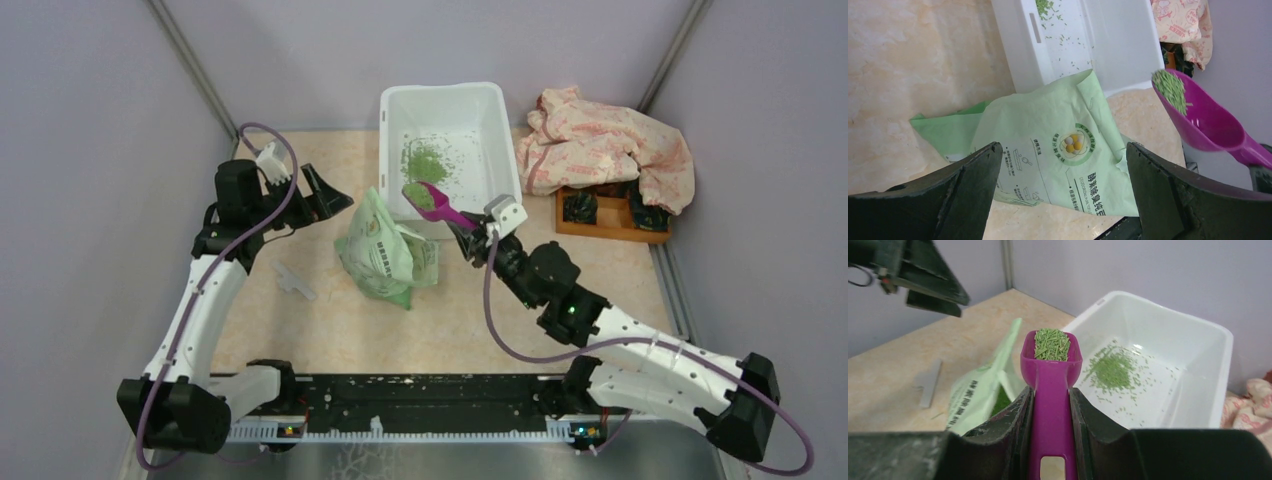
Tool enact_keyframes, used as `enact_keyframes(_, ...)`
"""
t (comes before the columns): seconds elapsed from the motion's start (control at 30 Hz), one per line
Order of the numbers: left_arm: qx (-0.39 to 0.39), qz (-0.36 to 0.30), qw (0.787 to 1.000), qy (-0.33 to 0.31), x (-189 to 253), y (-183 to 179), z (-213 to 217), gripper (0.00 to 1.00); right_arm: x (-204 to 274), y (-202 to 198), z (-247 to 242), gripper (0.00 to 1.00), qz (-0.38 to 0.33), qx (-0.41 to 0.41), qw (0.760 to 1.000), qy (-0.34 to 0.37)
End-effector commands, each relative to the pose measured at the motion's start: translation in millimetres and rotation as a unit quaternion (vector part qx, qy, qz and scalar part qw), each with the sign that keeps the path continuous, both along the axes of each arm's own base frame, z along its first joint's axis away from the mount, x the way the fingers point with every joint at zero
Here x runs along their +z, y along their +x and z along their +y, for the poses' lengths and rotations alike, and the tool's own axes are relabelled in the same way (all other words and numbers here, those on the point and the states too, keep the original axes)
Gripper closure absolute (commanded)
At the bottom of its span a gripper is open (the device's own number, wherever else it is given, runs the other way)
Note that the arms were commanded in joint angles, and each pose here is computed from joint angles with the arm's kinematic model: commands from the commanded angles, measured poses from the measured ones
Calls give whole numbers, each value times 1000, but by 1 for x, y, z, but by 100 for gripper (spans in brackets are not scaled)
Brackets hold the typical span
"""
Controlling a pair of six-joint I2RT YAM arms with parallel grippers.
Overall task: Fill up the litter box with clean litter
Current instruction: Pour the cat litter into the litter box.
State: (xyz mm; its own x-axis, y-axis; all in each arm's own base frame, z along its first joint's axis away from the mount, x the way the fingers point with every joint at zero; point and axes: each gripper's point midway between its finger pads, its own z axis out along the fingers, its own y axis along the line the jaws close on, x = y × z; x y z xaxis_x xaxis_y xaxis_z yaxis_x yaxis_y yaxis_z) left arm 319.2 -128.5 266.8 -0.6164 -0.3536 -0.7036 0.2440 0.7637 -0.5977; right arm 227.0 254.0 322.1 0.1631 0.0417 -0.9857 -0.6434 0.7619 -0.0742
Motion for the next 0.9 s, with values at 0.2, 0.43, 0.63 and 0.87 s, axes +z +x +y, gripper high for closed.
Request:
enact_keyframes(0.2, -13, -16, 1000, -8, 2, -6, -2, 1, 22, 91, -21, 100, 27, -101, 994, 13)
enact_keyframes(0.43, -16, -16, 1000, -8, 1, -8, -3, 1, -26, 170, -17, 100, 166, -140, 972, -93)
enact_keyframes(0.63, -19, -15, 1000, -8, -1, -9, -2, 1, -43, 222, -13, 100, 263, -163, 932, -186)
enact_keyframes(0.87, -20, -13, 1000, -7, -2, -7, -2, 1, -49, 230, -20, 100, 290, -187, 911, -228)
